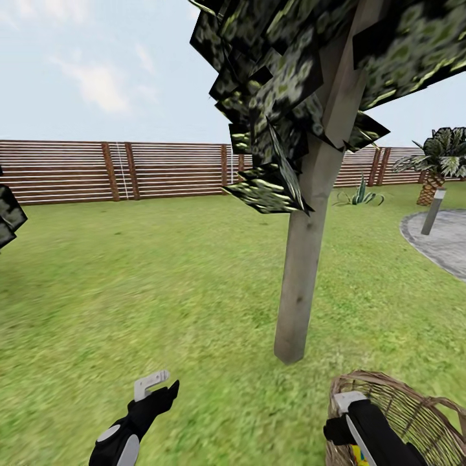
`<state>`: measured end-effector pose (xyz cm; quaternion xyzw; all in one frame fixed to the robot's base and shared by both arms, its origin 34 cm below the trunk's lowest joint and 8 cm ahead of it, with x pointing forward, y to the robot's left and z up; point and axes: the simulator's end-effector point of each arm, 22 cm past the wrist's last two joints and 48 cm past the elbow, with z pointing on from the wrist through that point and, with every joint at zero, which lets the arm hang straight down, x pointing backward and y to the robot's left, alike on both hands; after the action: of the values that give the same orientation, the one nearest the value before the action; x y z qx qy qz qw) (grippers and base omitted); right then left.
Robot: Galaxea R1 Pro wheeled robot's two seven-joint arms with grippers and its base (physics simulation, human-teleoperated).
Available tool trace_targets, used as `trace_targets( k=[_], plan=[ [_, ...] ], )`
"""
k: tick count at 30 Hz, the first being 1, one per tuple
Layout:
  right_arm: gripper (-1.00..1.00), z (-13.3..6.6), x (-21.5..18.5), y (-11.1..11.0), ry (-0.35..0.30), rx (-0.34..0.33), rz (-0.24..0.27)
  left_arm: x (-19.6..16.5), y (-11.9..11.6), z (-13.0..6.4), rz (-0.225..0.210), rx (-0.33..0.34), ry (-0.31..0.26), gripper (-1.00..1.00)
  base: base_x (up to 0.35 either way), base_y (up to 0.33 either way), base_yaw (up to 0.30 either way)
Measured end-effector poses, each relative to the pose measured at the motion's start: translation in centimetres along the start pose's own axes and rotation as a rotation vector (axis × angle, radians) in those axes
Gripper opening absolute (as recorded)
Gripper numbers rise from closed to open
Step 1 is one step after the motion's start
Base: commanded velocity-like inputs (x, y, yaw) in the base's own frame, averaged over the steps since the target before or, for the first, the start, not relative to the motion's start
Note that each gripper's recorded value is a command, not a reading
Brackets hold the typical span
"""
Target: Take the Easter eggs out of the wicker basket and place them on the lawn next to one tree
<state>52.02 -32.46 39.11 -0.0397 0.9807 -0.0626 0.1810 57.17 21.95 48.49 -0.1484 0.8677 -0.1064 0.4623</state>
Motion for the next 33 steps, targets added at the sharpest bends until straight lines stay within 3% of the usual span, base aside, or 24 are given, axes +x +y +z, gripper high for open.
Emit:
trace_targets(
  k=[11,33],
  plan=[
    [1.0,0.1,0.1,0.0,0.003,0.0,0.0,0.0,0.0,0.0,0.0,0.0,0.001,1.0,0.0,0.0,0.0],
    [1.0,-4.0,-2.7,-0.7,0.002,-0.001,0.001,-4.1,-1.7,-1.7,-0.001,0.0,0.005,1.0,0.0,0.0,0.0]
  ],
)
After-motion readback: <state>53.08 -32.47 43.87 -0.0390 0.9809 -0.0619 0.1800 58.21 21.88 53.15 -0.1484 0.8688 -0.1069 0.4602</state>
